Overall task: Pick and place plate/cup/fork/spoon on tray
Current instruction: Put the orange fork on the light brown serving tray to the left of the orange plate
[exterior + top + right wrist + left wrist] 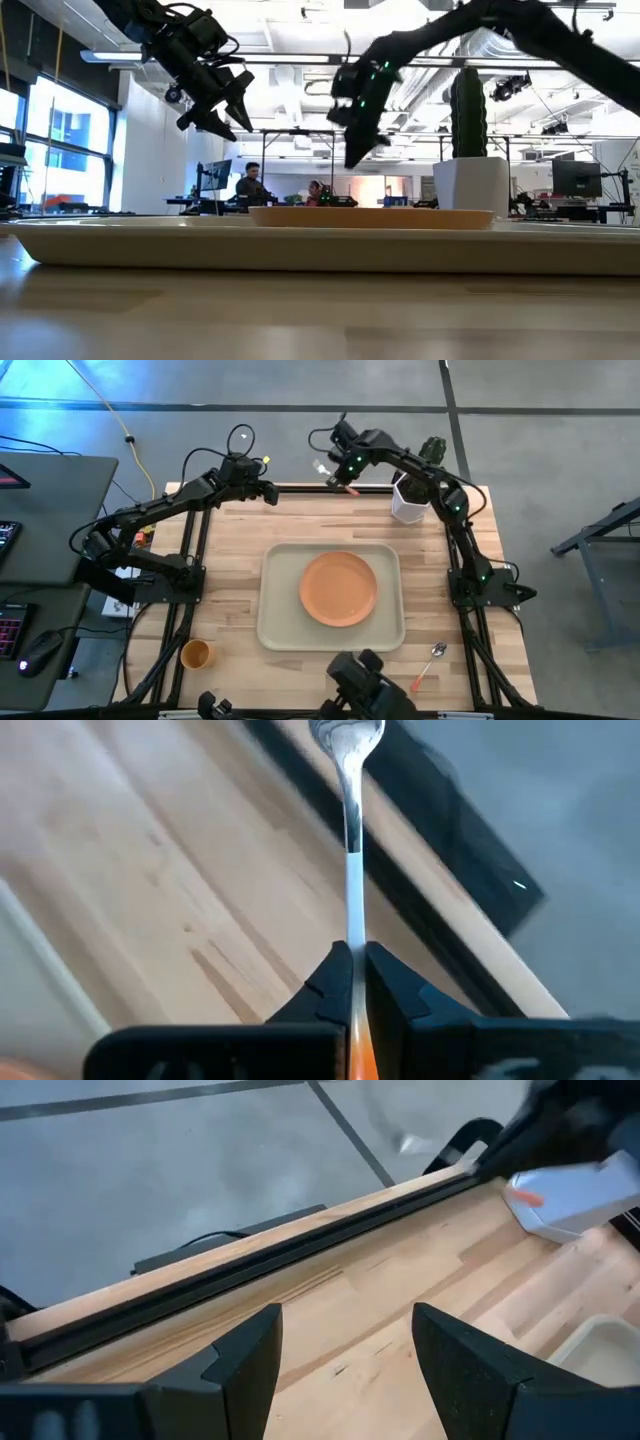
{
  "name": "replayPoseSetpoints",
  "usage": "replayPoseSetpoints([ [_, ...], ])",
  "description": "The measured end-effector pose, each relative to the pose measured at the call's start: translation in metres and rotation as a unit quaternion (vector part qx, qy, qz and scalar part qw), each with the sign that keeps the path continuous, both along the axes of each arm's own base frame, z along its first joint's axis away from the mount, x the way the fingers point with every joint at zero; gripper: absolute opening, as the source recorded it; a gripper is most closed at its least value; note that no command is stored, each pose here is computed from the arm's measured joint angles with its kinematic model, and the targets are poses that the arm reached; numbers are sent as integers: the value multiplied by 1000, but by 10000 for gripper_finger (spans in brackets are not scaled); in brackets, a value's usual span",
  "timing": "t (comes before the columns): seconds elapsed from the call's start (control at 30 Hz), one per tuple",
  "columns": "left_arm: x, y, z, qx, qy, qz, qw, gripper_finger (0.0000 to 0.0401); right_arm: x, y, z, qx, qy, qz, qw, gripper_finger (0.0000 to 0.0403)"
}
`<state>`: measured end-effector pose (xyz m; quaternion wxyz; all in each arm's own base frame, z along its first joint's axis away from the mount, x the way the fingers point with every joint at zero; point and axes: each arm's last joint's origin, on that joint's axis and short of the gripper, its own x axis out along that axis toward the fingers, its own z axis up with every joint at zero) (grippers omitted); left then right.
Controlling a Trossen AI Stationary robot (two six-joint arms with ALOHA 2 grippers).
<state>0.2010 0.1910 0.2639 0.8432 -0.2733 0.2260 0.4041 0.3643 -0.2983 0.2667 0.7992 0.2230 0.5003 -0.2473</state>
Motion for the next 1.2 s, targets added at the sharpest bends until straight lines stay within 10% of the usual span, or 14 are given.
replayPoseSetpoints([
  [0.77, 41, -84, 18, -102, -129, 17, 986, 211, 65, 152, 43, -115, -14, -63, 991, 0],
  [1.2, -5, -150, 54, -90, -168, 54, 980, 211, 43, 234, -20, -96, -43, -73, 992, 0],
])
